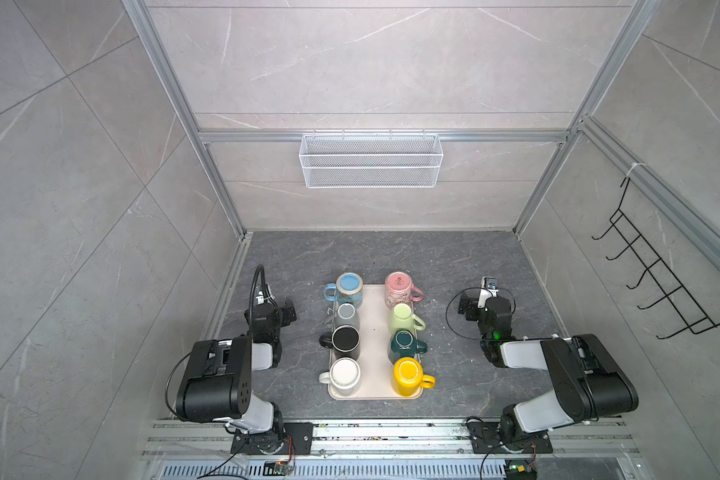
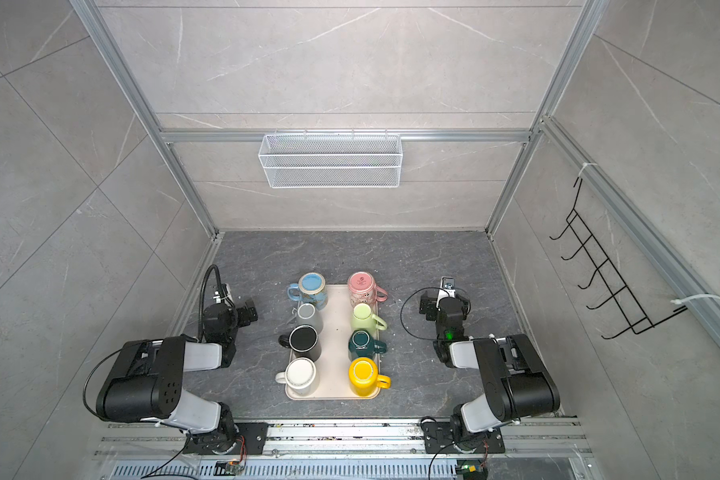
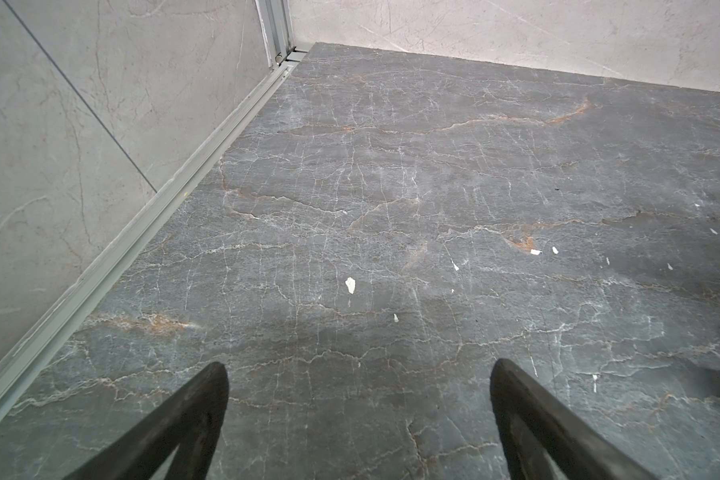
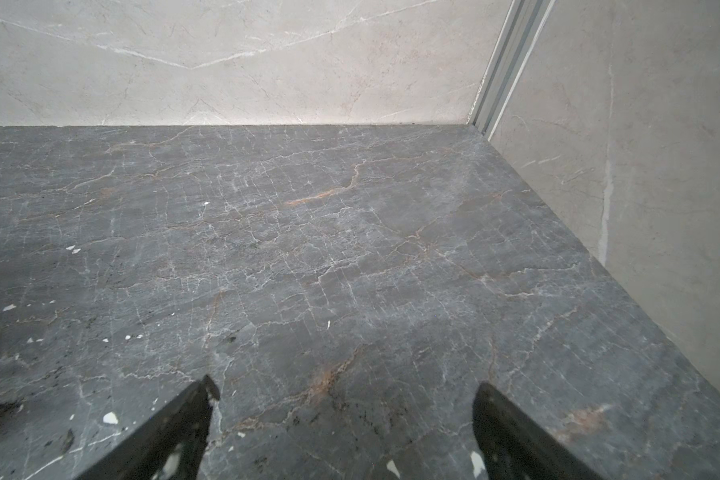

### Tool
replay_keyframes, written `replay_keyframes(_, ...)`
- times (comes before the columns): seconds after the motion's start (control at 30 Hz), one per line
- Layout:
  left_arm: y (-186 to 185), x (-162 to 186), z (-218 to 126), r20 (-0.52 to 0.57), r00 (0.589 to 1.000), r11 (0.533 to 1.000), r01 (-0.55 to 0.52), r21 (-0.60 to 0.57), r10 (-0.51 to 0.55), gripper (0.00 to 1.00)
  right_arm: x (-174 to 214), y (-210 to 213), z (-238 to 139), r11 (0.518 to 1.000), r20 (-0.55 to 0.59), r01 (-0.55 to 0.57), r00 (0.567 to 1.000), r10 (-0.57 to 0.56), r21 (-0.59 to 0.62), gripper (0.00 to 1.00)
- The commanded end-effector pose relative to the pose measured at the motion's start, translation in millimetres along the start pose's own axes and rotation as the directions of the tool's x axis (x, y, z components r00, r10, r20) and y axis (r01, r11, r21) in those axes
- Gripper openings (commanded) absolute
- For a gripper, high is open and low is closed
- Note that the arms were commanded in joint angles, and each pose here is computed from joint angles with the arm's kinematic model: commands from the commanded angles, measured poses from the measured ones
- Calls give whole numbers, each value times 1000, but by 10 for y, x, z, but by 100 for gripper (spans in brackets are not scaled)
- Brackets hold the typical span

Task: Turn the mug right side up
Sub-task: 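Raise both arms from rest and move the right gripper toward the pink mug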

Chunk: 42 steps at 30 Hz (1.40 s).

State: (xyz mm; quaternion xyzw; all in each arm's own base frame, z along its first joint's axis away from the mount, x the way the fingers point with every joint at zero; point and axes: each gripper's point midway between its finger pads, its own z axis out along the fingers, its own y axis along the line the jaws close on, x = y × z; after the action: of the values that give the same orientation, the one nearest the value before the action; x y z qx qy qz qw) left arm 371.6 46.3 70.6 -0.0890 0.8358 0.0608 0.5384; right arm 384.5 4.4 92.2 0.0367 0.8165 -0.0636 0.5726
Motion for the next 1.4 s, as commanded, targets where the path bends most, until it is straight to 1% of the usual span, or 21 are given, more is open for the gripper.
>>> replay_keyframes(0.0, 4, -182, -11, 58, 998, 1000, 13, -3, -13, 100, -32, -28, -12, 1000, 20, -14, 1000, 14, 14, 99)
replay_keyframes(0.77, -2, -178, -7, 55, 998, 1000, 9, -2, -8, 100, -31, -28, -12, 1000, 19, -14, 1000, 14, 14, 99)
replay_keyframes(0.8, -35, -194, -11, 61, 998, 1000, 2, 16, -3, 100, -31, -27, -12, 1000, 20, -13, 1000, 13, 14, 99)
replay_keyframes(0.87, -133, -219, -7, 36, 999, 997, -28, 71, 25, 100, -38, -21, -20, 1000, 24, -13, 1000, 13, 11, 99)
replay_keyframes(0.93, -93, -305, -23, 20, 1000, 999, -14, 46, 13, 100, -76, -16, -19, 1000, 25, -8, 1000, 7, 11, 99)
replay_keyframes(0.97, -76, -333, -40, 18, 1000, 999, -12, 36, 11, 100, -55, -3, -22, 1000, -1, -1, 1000, 1, 4, 99)
replay_keyframes(1.0, -77, -376, -76, 28, 999, 999, -17, 38, 16, 100, -76, 21, -22, 1000, 4, 6, 1000, -6, -9, 99)
replay_keyframes(1.1, -45, -510, -234, 70, 998, 1000, -11, 24, 9, 100, -111, 50, -50, 1000, 28, 16, 999, -16, -14, 99)
replay_keyframes(1.13, -27, -603, -319, 100, 995, 1000, -5, 18, 4, 100, -168, 39, -70, 1000, 41, 22, 999, -22, 4, 99)
replay_keyframes(1.17, -7, -700, -394, 133, 991, 1000, 0, 9, -1, 100, -220, 11, -99, 999, 27, 30, 999, -31, 36, 99)
replay_keyframes(1.23, 39, -1013, -608, 218, 975, 999, 38, -7, -36, 98, -402, -26, -168, 998, -10, 37, 999, -36, 60, 99)
replay_keyframes(1.3, 67, -1236, -774, 261, 961, 995, 99, 0, -96, 97, -694, -61, -262, 997, 25, 16, 1000, -18, 80, 99)
replay_keyframes(1.37, 66, -1416, -927, 291, 941, 985, 170, 33, -172, 96, -963, -51, -369, 997, 40, -11, 999, 8, 76, 99)
